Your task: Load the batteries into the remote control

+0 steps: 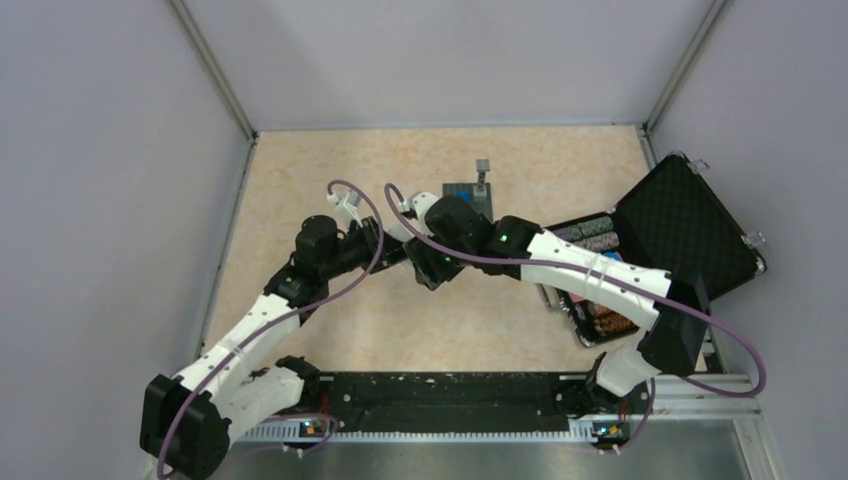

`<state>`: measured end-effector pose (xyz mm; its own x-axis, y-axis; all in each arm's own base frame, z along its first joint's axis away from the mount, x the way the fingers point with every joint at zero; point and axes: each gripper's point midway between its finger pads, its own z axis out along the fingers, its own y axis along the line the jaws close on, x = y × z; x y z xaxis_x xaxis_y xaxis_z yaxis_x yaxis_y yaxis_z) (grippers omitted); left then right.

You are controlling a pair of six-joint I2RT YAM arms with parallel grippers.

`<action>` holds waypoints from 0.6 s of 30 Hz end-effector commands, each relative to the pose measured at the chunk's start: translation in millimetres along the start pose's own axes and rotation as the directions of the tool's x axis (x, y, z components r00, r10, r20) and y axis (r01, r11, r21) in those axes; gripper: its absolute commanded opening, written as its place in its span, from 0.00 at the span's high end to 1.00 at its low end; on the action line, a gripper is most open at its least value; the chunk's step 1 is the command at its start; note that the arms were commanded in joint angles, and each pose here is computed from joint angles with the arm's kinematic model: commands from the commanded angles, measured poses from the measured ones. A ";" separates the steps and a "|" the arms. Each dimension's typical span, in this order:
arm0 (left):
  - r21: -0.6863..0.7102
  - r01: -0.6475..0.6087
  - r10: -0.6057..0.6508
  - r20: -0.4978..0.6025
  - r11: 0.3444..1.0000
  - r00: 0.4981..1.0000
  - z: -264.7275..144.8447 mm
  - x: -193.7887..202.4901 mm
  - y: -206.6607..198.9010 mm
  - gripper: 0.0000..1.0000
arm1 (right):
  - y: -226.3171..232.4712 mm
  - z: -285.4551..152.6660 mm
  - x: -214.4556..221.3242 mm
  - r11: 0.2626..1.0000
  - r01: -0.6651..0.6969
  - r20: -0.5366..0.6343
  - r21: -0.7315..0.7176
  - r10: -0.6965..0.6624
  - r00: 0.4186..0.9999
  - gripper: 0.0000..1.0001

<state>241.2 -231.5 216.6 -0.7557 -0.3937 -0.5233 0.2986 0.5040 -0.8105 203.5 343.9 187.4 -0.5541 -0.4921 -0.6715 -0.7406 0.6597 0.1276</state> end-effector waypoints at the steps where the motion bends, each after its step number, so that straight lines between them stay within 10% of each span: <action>1: 0.099 0.064 -0.049 -0.139 0.993 0.989 -6.3 18.1 -26.6 1.00 | -0.7 -11.6 -70.6 0.998 -0.055 0.216 -0.008 0.055 0.975 0.46; 18: -0.137 0.116 -0.126 -0.068 0.984 0.990 -5.8 14.4 33.5 1.00 | -48.6 -14.4 -49.8 0.953 -0.280 0.207 0.114 0.253 0.945 0.53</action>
<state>229.0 -227.0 190.8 -0.8510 -0.3736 -0.3692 0.1508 0.4996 -0.8530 235.9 350.7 211.9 -0.5920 -0.3429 -0.7294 -0.6503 0.7378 0.1809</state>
